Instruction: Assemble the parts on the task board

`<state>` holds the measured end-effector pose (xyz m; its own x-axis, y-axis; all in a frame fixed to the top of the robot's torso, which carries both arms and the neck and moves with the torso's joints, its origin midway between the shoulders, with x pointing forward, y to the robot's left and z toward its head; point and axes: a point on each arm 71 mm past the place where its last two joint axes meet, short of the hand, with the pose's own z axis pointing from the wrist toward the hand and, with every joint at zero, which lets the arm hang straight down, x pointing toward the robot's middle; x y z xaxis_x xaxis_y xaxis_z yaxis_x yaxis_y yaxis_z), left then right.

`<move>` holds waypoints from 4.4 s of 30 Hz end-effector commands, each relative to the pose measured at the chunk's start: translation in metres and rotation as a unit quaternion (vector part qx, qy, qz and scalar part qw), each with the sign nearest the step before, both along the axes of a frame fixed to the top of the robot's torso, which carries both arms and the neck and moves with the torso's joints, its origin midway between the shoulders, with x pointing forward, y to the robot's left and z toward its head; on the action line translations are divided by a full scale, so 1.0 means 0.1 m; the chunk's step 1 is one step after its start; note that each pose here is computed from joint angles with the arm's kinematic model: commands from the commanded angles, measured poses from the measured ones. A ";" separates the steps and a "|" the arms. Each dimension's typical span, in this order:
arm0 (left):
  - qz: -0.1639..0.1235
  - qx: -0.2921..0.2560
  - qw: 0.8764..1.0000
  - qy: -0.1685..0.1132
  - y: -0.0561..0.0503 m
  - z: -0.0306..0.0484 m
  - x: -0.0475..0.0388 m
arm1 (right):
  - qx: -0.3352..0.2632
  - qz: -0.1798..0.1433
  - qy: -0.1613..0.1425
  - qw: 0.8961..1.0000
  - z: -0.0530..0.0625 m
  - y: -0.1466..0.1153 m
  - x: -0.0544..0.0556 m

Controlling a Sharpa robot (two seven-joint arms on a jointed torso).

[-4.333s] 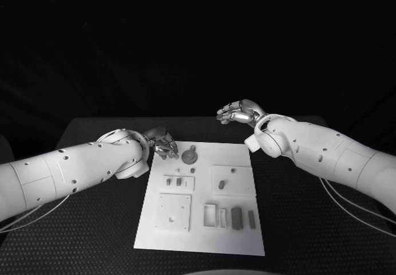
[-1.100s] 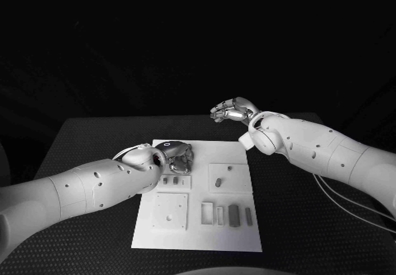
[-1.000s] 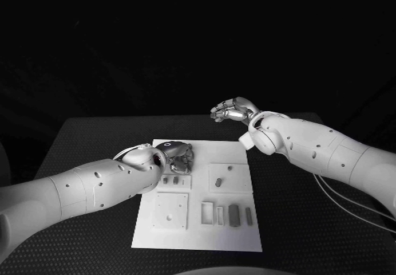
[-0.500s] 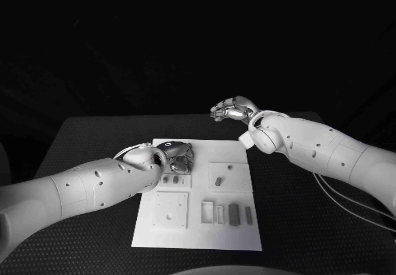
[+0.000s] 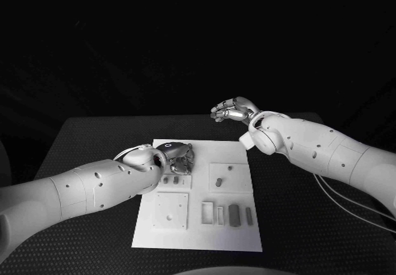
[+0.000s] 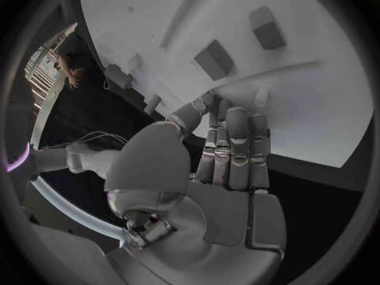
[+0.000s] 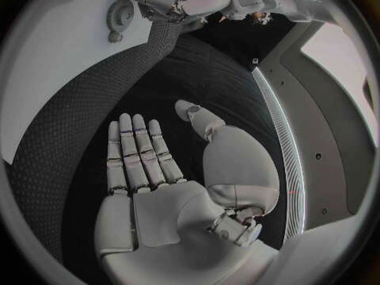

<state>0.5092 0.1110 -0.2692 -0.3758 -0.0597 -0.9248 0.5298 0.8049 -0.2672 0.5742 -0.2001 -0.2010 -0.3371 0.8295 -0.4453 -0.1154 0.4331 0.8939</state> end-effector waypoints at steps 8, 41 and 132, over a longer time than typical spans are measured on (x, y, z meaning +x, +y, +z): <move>0.010 -0.058 0.998 -0.017 0.03 0.052 -0.025 | 0.001 0.005 0.000 1.000 0.00 0.01 0.00; 0.062 -0.085 0.994 0.029 0.59 0.325 -0.007 | -0.001 0.002 0.001 1.000 0.00 -0.05 0.00; 0.053 0.021 0.995 0.085 0.51 -0.057 -0.020 | -0.001 0.005 0.002 1.000 0.00 -0.03 -0.01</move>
